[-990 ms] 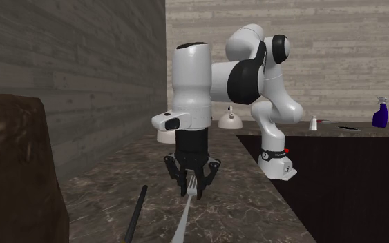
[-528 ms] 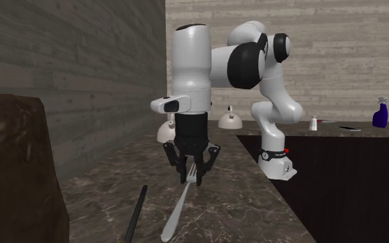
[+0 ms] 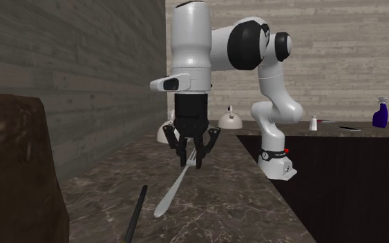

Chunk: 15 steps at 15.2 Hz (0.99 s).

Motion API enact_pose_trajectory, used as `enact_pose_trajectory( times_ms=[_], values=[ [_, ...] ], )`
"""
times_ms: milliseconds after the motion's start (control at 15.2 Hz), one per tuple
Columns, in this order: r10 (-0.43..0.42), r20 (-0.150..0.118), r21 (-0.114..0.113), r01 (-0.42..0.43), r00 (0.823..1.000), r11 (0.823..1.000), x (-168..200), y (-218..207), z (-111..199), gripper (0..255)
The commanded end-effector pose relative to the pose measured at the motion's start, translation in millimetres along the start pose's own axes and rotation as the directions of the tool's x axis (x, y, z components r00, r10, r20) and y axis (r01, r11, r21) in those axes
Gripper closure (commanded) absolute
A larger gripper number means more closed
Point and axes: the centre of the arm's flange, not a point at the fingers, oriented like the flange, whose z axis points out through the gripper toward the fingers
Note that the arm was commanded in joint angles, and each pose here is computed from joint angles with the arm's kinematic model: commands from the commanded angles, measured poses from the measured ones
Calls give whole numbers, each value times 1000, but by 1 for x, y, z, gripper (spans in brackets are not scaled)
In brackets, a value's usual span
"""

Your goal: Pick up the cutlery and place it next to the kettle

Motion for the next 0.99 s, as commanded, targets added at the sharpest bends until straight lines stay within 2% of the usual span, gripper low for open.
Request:
enact_pose_trajectory(
  times_ms=[0,924],
  values=[
    [0,1,0,0,1000,1000,-1,-1,-10,255],
    [0,1,0,0,1000,1000,-4,1,-84,255]
  ],
)
